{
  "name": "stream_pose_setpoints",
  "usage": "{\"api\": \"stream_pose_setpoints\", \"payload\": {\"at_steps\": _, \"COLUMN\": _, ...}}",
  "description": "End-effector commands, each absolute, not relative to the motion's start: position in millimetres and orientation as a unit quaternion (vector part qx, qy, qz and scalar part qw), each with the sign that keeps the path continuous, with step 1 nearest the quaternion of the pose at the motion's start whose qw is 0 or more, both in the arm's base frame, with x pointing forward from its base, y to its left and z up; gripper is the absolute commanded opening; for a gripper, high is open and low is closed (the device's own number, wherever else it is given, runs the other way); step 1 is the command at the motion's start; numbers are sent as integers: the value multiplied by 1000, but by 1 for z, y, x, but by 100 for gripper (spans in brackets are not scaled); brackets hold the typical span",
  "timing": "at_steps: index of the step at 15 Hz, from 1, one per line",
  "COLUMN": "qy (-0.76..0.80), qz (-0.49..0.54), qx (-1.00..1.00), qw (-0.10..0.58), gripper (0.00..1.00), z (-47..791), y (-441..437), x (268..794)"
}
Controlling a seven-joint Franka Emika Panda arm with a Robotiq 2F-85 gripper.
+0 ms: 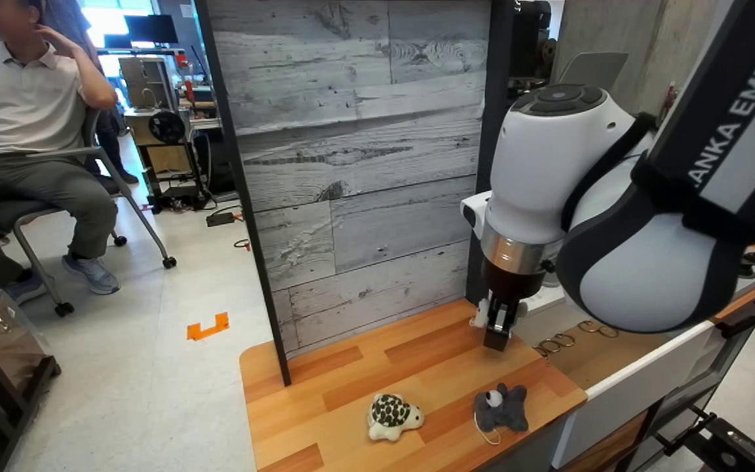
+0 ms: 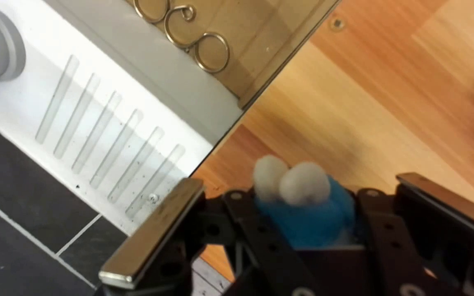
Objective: Move the blue and white plush toy to the right
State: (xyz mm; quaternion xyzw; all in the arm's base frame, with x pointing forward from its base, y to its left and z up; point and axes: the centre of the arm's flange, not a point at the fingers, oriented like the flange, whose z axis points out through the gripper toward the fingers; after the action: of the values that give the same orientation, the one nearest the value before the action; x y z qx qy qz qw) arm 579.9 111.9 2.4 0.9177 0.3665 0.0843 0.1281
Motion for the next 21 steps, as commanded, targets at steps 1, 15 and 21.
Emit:
{"api": "stream_pose_setpoints", "payload": {"at_steps": 1, "qy": 347, "qz": 46, "qx": 928, "qw": 129, "gripper": 2, "z": 11, "y": 112, "x": 558}}
{"api": "stream_pose_setpoints", "payload": {"at_steps": 15, "qy": 329, "qz": 8, "qx": 938, "qw": 108, "gripper": 78, "z": 10, "y": 119, "x": 541}}
{"api": "stream_pose_setpoints", "payload": {"at_steps": 21, "qy": 336, "qz": 19, "qx": 936, "qw": 102, "gripper": 100, "z": 33, "y": 133, "x": 540}}
